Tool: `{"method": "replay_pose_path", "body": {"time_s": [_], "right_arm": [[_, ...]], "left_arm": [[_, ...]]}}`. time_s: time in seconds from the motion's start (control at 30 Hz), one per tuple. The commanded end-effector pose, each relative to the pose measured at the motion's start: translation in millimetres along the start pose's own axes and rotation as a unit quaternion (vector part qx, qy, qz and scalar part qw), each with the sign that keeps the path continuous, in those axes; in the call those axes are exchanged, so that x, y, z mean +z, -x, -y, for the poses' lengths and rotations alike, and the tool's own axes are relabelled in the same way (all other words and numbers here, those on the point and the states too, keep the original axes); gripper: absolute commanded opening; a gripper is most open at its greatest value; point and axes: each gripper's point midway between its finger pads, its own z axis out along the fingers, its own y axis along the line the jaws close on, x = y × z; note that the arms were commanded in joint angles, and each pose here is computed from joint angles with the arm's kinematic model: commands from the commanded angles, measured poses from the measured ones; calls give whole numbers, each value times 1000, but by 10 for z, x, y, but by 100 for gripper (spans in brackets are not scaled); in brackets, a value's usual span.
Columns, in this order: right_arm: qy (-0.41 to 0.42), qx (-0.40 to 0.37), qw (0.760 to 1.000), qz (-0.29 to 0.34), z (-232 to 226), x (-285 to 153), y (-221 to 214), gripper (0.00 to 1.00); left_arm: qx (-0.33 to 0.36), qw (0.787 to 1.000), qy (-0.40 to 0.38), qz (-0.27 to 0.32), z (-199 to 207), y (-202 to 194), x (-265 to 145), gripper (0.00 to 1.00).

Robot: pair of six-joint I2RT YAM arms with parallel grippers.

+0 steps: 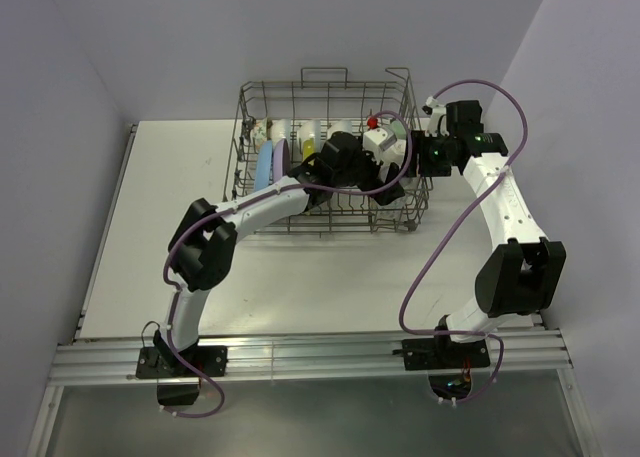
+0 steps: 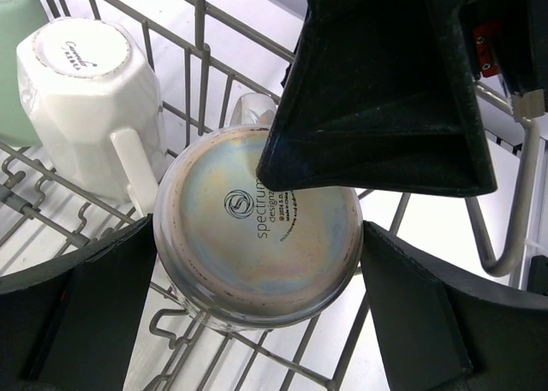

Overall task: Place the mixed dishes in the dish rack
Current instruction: Place the cup upside down on the dish rack

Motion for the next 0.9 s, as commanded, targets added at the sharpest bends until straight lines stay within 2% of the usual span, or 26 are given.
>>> {"method": "replay_pose_path", "body": {"time_s": [0.0,0.53,0.73,0.87], "right_arm": [[-42,-27,993,-108,217,286,-550,66],[-42,-34,993,-109,223,301,-566,66],[-40,-34,993,-109,216,302,-583,67],[-27,-34,995,-91,147,240,-491,68]], "left_arm": [[-25,997,-68,-14,395,200,-194,99],[-32,995,-84,-33,500,196,-316,99],[-35,996,-75,-45,473,125,-339,99],[-24,998,-52,-29,418,258,-393,99]]}}
